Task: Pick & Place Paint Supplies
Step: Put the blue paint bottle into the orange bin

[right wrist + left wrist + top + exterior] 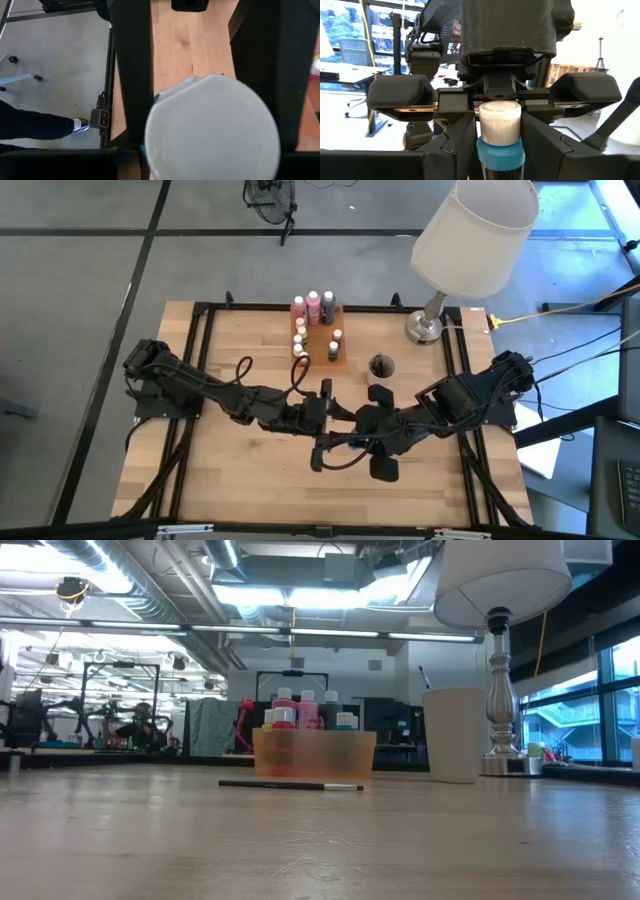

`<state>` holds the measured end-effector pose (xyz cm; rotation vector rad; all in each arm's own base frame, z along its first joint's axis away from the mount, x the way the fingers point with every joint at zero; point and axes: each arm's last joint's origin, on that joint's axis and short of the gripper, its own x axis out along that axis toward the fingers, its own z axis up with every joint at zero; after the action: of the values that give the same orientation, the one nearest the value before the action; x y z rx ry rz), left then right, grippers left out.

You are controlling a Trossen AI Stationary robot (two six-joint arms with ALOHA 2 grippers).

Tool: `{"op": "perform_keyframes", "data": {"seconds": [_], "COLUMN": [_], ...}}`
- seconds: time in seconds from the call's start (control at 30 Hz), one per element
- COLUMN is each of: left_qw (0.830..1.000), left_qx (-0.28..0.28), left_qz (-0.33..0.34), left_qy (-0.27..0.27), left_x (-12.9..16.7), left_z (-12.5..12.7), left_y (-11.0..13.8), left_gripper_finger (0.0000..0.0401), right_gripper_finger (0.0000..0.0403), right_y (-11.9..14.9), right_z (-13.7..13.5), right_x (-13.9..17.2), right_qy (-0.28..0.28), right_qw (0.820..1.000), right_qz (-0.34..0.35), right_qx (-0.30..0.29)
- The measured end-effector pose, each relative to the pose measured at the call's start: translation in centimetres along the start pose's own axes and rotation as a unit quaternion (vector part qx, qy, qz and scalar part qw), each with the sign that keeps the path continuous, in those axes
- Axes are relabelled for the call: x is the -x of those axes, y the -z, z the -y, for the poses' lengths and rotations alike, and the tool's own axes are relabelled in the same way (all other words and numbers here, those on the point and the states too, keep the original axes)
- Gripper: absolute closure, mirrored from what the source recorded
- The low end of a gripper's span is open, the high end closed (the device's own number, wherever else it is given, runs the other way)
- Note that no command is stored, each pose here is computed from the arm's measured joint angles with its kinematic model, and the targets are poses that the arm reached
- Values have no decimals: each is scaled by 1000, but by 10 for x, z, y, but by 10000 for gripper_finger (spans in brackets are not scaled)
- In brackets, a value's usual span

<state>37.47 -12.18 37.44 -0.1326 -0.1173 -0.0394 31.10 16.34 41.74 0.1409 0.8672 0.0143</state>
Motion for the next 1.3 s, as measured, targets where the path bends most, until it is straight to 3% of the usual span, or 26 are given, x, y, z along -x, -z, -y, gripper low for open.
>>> {"op": "perform_keyframes", "data": {"seconds": [0.33,0.63,0.8,1.3], "left_qw": [1000,1000,1000,999], "left_qx": [12,14,14,8], "left_qz": [-1,0,1,5], "left_qy": [17,9,-2,-41], "left_x": [-2,-2,-2,-5], "left_z": [-1,-2,-3,-7], "left_y": [1,1,1,4], "left_gripper_finger": [273,210,198,228], "right_gripper_finger": [288,288,288,288], "right_y": [-1,-1,-3,0], "right_z": [2,5,10,14], "right_x": [-1,-1,-2,-2], "right_qy": [-2,4,0,13], "right_qw": [1000,1000,1000,999], "right_qz": [-4,-6,-11,-32], "right_qx": [4,8,13,38]}}
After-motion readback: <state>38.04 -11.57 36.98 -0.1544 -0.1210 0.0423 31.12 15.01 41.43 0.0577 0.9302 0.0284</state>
